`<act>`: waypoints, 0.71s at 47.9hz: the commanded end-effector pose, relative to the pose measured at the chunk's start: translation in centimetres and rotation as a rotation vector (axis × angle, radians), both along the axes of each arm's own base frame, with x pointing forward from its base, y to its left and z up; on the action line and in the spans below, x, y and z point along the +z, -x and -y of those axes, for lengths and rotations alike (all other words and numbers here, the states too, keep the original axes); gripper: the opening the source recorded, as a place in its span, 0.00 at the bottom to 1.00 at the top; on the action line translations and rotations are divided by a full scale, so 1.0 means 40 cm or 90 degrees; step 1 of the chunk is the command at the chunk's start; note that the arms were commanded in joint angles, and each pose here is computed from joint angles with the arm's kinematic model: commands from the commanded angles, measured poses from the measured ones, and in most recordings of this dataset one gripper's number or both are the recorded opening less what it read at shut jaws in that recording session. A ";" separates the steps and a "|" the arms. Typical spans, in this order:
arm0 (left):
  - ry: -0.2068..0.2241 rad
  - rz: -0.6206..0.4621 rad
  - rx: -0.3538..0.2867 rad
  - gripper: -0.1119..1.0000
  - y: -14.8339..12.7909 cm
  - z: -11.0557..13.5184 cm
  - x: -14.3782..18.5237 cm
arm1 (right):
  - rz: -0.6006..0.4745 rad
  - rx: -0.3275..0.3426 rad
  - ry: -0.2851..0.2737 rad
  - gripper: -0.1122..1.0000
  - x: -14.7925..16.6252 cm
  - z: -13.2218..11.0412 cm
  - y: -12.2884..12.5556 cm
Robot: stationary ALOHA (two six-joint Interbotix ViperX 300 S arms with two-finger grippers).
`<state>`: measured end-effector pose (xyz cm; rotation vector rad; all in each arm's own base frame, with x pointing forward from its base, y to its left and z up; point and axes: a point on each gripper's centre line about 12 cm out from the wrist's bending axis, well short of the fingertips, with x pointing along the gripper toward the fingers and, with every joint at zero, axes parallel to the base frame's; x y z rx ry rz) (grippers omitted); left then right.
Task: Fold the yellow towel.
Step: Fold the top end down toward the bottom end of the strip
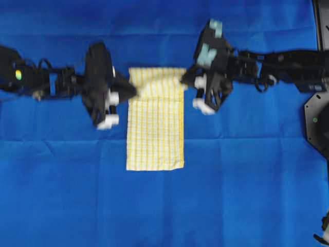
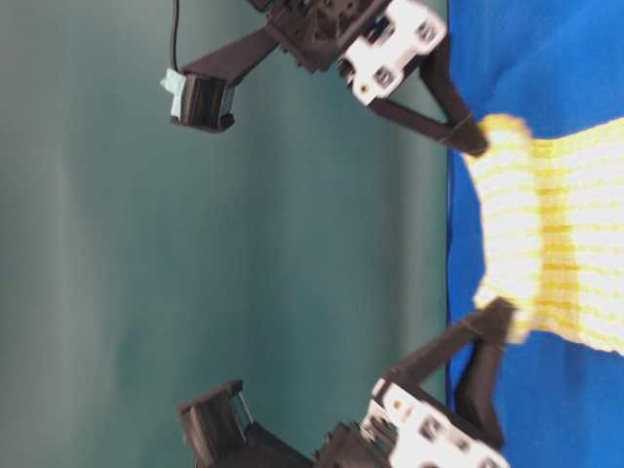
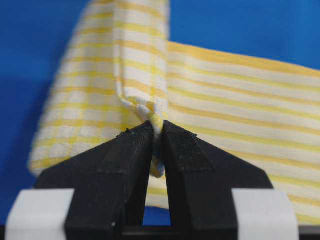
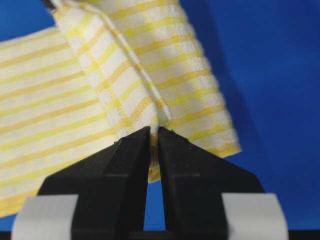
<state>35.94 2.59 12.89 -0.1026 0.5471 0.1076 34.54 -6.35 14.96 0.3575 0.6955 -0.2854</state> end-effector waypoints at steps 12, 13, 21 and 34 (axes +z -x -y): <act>0.041 0.014 -0.065 0.15 0.008 0.126 0.016 | 0.019 0.079 -0.039 0.15 0.019 -0.159 -0.010; 0.042 0.014 -0.069 0.15 0.008 0.133 0.016 | 0.019 0.083 -0.043 0.15 0.019 -0.168 -0.010; 0.047 0.012 -0.104 0.15 0.010 0.187 0.014 | 0.016 0.115 -0.054 0.15 0.014 -0.227 -0.011; 0.048 0.013 -0.129 0.15 0.001 0.223 0.016 | 0.010 0.135 -0.057 0.15 0.004 -0.260 -0.025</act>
